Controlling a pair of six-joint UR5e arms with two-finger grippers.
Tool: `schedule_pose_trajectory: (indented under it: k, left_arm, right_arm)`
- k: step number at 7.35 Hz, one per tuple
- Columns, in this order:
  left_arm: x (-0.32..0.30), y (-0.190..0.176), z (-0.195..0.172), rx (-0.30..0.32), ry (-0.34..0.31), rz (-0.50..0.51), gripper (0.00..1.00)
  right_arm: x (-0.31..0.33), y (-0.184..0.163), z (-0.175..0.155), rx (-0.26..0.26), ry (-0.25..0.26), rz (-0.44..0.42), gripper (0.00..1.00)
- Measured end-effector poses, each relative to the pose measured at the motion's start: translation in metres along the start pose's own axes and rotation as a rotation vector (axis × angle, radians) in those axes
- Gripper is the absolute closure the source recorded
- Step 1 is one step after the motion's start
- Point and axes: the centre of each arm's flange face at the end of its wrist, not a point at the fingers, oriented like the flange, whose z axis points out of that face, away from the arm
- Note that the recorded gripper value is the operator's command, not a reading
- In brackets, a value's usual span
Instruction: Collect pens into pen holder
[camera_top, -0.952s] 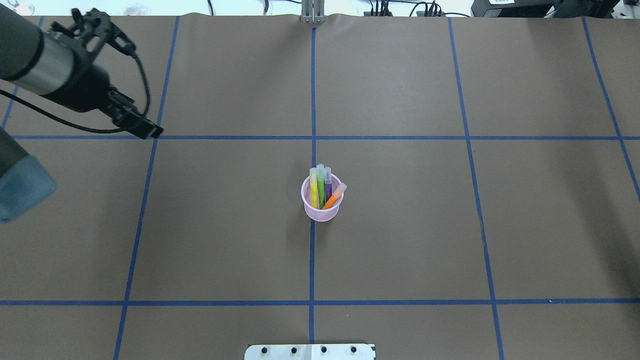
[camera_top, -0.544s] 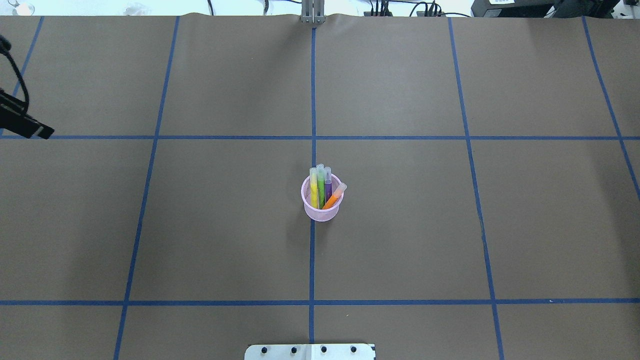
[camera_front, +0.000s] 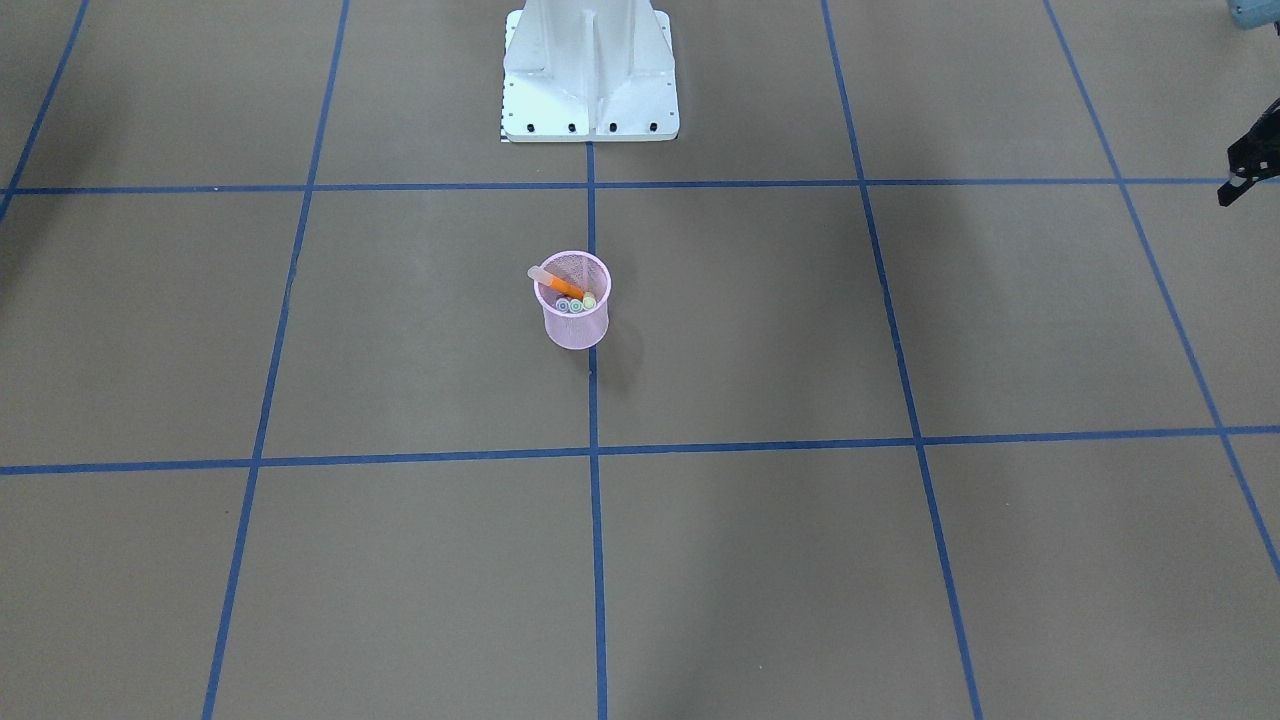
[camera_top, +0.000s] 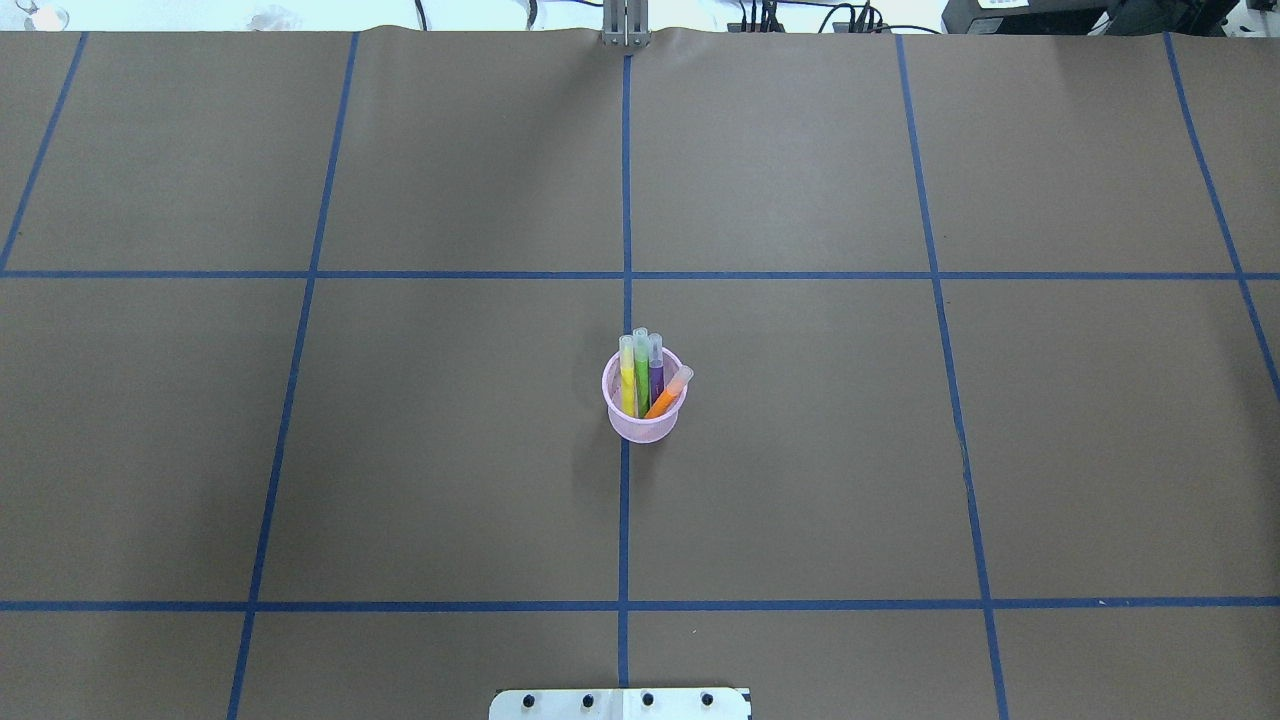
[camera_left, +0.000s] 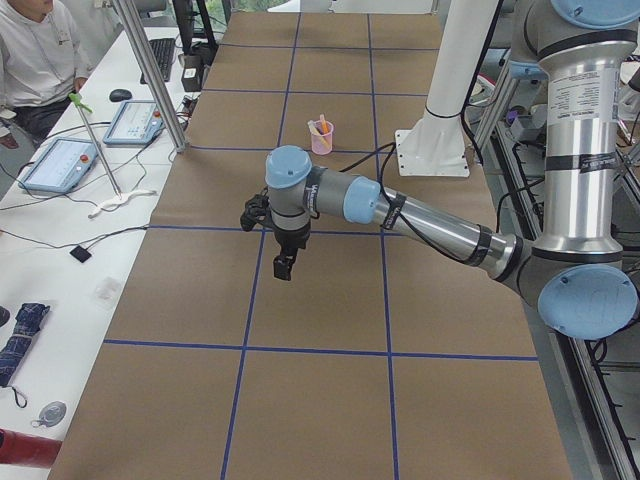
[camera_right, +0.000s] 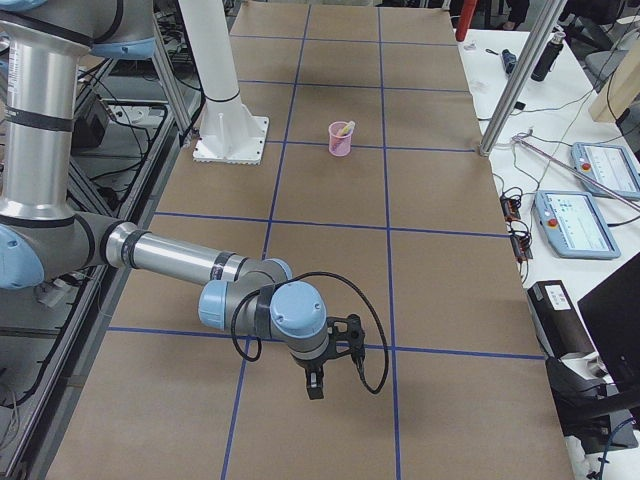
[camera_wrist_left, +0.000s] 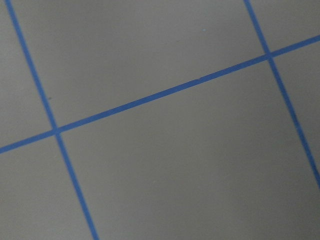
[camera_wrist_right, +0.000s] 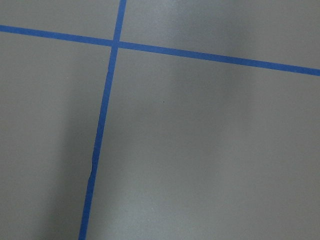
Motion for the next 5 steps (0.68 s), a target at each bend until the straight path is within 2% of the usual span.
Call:
schedule_pose_trajectory:
  k: [2, 5]
  left_arm:
    - [-0.034, 0.040, 0.010, -0.047, -0.052, -0.057, 0.00]
    - [-0.048, 0.071, 0.011, -0.057, -0.049, -0.105, 0.00]
  right_arm:
    - [-0.012, -0.010, -0.014, 0.022, 0.011, 0.029, 0.00]
    - [-0.062, -0.037, -0.008, -0.003, 0.035, 0.085, 0.00]
